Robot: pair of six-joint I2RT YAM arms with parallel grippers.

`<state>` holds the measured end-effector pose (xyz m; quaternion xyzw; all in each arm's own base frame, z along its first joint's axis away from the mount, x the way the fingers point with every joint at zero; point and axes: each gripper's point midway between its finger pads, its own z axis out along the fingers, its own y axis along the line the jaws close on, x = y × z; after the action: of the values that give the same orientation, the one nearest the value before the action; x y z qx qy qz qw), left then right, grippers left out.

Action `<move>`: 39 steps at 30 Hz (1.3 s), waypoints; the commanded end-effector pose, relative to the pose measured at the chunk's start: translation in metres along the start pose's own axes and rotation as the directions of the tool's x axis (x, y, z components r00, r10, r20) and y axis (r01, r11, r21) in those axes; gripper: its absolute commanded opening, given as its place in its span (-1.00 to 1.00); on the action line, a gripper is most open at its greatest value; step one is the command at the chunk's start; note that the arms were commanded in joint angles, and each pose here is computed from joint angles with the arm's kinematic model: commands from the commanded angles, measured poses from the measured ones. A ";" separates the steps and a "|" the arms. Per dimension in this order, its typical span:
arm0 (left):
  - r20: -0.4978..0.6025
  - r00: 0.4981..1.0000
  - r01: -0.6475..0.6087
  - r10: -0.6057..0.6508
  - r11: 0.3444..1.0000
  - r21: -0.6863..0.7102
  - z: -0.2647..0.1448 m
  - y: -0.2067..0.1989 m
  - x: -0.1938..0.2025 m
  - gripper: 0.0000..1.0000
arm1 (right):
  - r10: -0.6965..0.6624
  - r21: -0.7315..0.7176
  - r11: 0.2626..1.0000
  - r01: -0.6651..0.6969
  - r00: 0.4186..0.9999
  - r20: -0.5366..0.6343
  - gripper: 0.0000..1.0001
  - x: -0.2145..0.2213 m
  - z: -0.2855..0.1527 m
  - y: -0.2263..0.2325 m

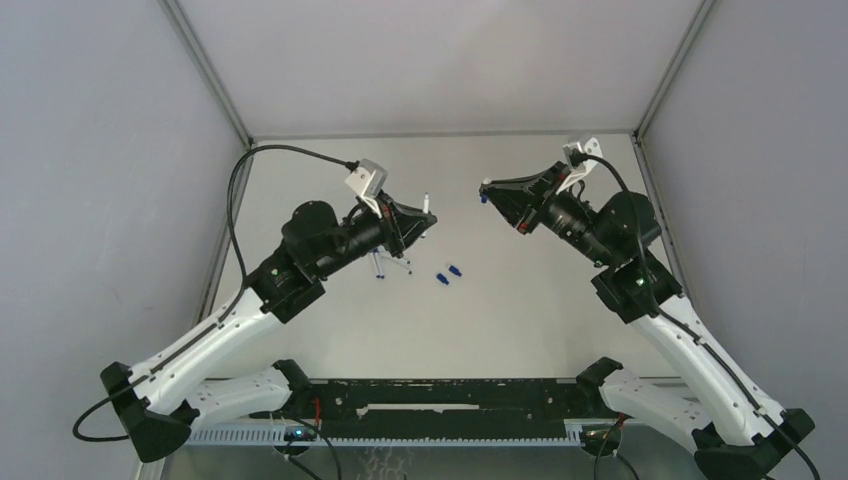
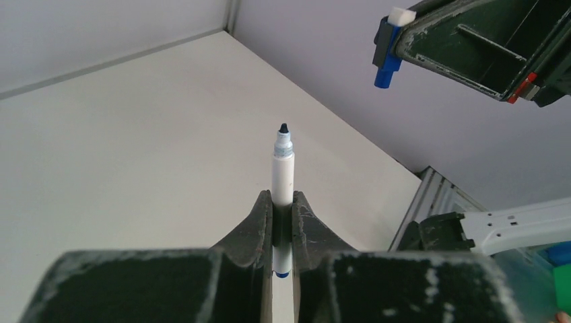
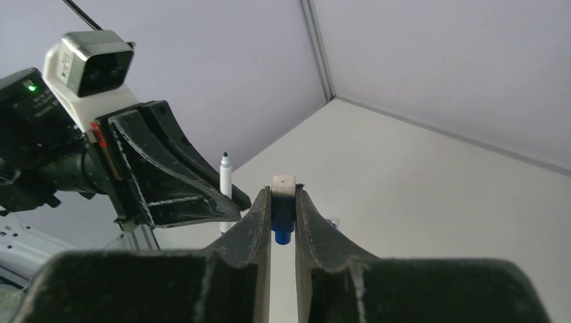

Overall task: Insert the pens into the pen caps
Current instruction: Insert the pen cap onto the pen.

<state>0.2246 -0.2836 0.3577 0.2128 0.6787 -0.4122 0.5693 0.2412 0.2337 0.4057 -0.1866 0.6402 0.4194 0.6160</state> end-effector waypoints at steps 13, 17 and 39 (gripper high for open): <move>0.059 0.998 -0.020 0.006 0.974 0.227 0.000 -0.067 -0.040 -1.00 | 0.080 -0.180 0.983 -0.033 0.964 0.256 -1.00 -0.067 -0.022 0.057; 0.075 0.997 -0.052 0.030 0.946 0.320 -0.004 -0.090 -0.039 -1.00 | 0.073 -0.236 0.972 -0.011 0.964 0.257 -1.00 -0.068 -0.021 0.069; 0.084 0.994 -0.105 0.076 0.900 0.424 -0.008 -0.109 -0.038 -1.00 | 0.074 -0.350 0.937 -0.010 0.983 0.170 -1.00 -0.045 -0.009 0.089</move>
<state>0.1542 -0.3359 0.3879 0.3434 0.5913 -0.5172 0.5148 0.1823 0.2633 0.4670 -0.2316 0.5194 0.5407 0.6199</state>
